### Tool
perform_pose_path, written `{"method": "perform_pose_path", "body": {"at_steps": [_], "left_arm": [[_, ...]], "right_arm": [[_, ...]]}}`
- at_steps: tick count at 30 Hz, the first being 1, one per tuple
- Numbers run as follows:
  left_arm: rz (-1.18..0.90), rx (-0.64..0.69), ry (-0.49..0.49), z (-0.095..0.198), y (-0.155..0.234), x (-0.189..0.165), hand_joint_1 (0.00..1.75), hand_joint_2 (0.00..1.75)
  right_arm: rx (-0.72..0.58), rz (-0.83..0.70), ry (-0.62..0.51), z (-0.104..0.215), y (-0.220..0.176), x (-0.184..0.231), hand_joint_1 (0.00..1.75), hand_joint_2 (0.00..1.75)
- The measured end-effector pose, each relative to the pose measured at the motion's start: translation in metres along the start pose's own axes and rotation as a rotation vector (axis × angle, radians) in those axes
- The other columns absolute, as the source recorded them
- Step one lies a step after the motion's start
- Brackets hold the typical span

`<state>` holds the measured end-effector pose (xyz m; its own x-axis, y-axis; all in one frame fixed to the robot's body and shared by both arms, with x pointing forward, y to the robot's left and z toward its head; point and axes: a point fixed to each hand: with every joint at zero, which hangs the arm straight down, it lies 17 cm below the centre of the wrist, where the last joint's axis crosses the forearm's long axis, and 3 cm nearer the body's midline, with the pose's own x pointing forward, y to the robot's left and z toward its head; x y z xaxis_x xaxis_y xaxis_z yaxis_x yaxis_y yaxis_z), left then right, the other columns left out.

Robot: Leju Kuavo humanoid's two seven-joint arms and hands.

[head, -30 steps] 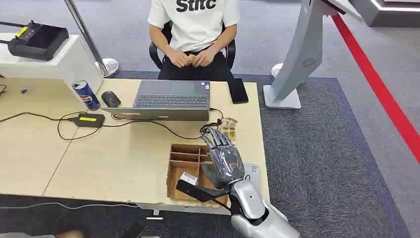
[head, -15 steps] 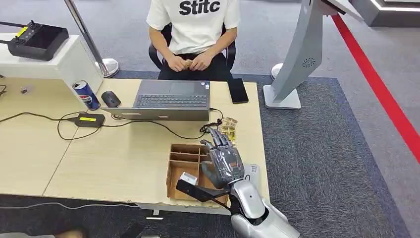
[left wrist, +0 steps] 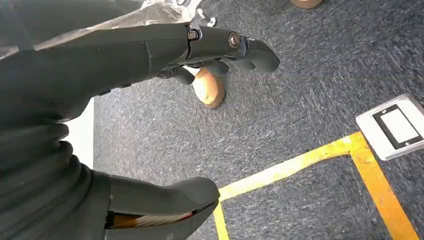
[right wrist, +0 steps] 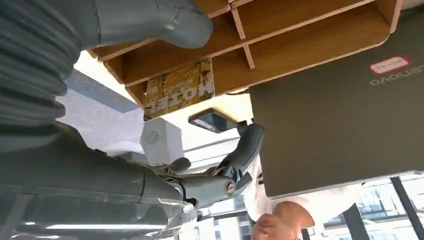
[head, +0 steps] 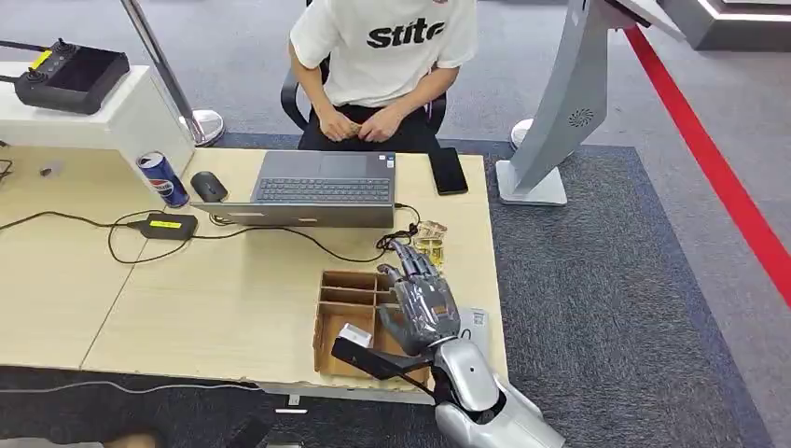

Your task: Pass the card to the sensor for recognition and then transmit it.

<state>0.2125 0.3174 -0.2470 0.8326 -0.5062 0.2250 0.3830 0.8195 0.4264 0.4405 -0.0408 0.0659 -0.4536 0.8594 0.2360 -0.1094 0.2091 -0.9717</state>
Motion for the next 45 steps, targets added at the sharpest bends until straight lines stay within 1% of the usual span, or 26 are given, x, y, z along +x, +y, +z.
{"method": "perform_pose_path", "body": {"at_steps": [3, 9, 10, 18, 24, 25, 29, 30, 31, 34, 36, 37, 40, 42, 44, 45], "left_arm": [[0.0, 0.0, 0.0, 0.0, 0.0, 0.0, 0.0, 1.75], [-0.002, 0.0, -0.001, 0.0, 0.0, 0.0, 0.0, 1.75], [-0.002, 0.001, -0.001, 0.0, 0.0, 0.0, 0.0, 1.75], [-0.002, 0.001, -0.001, 0.0, 0.0, 0.0, 0.0, 1.75], [-0.001, 0.001, -0.001, 0.0, 0.0, 0.0, 0.0, 1.75], [-0.001, 0.001, -0.001, 0.0, 0.0, 0.0, 0.0, 1.75], [-0.001, 0.001, -0.002, 0.0, 0.0, 0.0, 0.0, 1.75], [-0.002, 0.002, -0.002, 0.0, 0.001, 0.0, 0.0, 1.75], [-0.004, 0.002, -0.003, 0.0, 0.001, 0.0, 0.0, 1.75], [-0.004, 0.002, -0.003, 0.0, 0.001, 0.0, 0.0, 1.75], [-0.005, 0.002, -0.003, 0.0, 0.001, 0.0, 0.0, 1.75], [-0.005, 0.002, -0.003, 0.0, 0.001, 0.0, 0.0, 1.75], [-0.005, 0.002, -0.003, 0.0, 0.001, 0.0, 0.0, 1.75], [-0.005, 0.002, -0.003, 0.0, 0.001, 0.0, 0.0, 1.75], [-0.005, 0.003, -0.003, 0.0, 0.001, 0.0, 0.0, 1.75], [-0.005, 0.002, -0.003, 0.0, 0.001, 0.0, 0.0, 1.75]], "right_arm": [[0.002, -0.001, 0.004, 0.0, 0.0, -0.001, 0.58, 1.75], [0.006, 0.003, 0.009, 0.001, 0.001, -0.004, 0.51, 1.75], [0.007, 0.004, 0.01, 0.001, 0.002, -0.005, 0.54, 1.75], [0.013, 0.013, 0.02, 0.002, 0.002, -0.01, 0.52, 1.75], [0.019, 0.022, 0.032, 0.004, 0.003, -0.016, 0.56, 1.75], [0.02, 0.024, 0.032, 0.004, 0.003, -0.017, 0.59, 1.75], [0.019, 0.027, 0.033, 0.005, 0.002, -0.019, 0.58, 1.75], [0.021, 0.028, 0.033, 0.005, 0.002, -0.019, 0.59, 1.75], [0.021, 0.029, 0.034, 0.005, 0.002, -0.02, 0.65, 1.75], [0.021, 0.032, 0.036, 0.006, 0.002, -0.021, 0.65, 1.75], [0.02, 0.032, 0.036, 0.006, 0.001, -0.022, 0.73, 1.75], [0.02, 0.033, 0.036, 0.006, 0.001, -0.022, 0.68, 1.75], [0.021, 0.033, 0.036, 0.006, 0.001, -0.022, 0.68, 1.75], [0.021, 0.034, 0.036, 0.006, 0.001, -0.023, 0.72, 1.75], [0.021, 0.035, 0.036, 0.006, 0.001, -0.023, 0.68, 1.75], [0.02, 0.035, 0.036, 0.006, 0.0, -0.023, 0.7, 1.75]]}}
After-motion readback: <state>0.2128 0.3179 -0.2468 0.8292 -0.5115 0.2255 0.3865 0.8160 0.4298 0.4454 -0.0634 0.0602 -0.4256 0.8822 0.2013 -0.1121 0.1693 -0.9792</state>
